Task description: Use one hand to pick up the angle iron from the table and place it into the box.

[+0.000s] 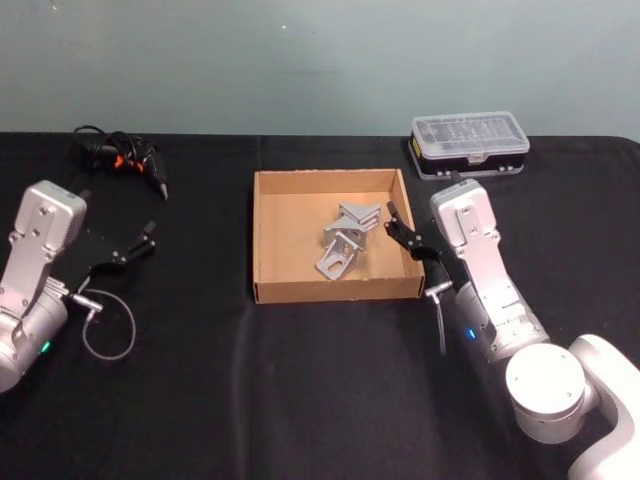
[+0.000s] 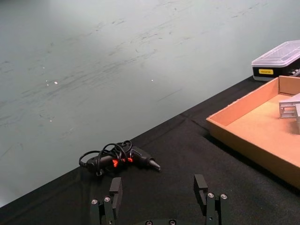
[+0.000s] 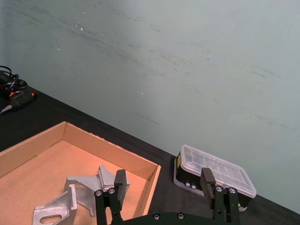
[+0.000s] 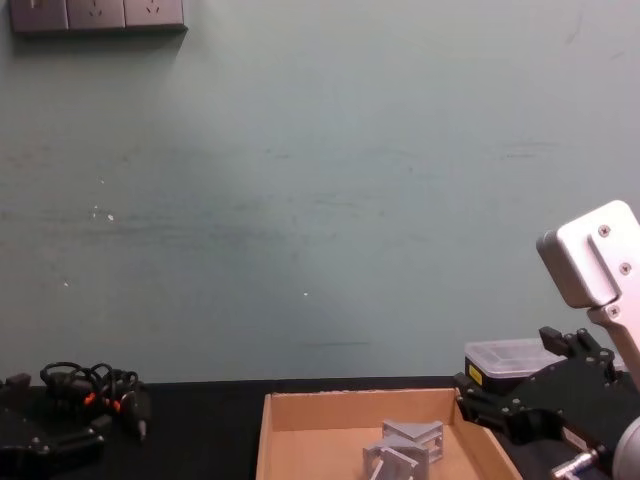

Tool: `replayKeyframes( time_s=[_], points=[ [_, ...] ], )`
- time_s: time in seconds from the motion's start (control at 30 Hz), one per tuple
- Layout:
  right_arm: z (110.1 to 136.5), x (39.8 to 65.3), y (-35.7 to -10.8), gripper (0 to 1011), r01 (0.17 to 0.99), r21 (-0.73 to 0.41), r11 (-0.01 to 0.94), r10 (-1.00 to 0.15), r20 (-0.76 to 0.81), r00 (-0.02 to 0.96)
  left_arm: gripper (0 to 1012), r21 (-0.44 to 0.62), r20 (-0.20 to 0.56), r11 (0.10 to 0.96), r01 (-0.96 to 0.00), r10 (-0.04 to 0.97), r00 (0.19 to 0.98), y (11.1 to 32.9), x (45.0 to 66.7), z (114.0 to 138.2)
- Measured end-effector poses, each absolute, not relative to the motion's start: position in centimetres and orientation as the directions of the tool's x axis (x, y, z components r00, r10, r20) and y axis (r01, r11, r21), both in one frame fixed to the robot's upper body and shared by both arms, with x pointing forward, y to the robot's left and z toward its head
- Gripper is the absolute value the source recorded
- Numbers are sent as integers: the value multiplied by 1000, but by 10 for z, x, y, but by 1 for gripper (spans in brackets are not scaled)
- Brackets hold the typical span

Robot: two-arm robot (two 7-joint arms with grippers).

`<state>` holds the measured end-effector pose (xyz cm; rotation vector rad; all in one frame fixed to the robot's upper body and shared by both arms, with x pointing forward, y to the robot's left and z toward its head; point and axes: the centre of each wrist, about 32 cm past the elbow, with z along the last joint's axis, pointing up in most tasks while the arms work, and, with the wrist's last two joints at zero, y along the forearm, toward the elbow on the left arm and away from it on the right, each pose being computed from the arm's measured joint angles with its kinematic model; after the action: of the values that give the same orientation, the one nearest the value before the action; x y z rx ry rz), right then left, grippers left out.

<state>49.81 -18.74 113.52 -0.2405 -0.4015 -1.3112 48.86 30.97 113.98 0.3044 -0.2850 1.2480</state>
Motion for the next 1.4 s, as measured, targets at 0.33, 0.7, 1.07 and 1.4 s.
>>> replayKeyframes(
  time_s=[0.33,0.7,1.07,1.4],
  points=[
    [1137,498,-189,1004,967,53,250,-887,414,207,1005,70,374,287,-955,880,292,310,489,1140],
    [1138,499,-189,1004,966,52,251,-887,411,209,1005,70,374,287,-955,880,292,310,489,1140],
    [1138,499,-190,1004,966,50,253,-887,411,211,1005,70,374,287,-955,880,292,310,489,1140],
    [1138,499,-190,1004,966,49,254,-887,410,212,1004,70,374,287,-955,880,292,310,489,1140]
  ],
)
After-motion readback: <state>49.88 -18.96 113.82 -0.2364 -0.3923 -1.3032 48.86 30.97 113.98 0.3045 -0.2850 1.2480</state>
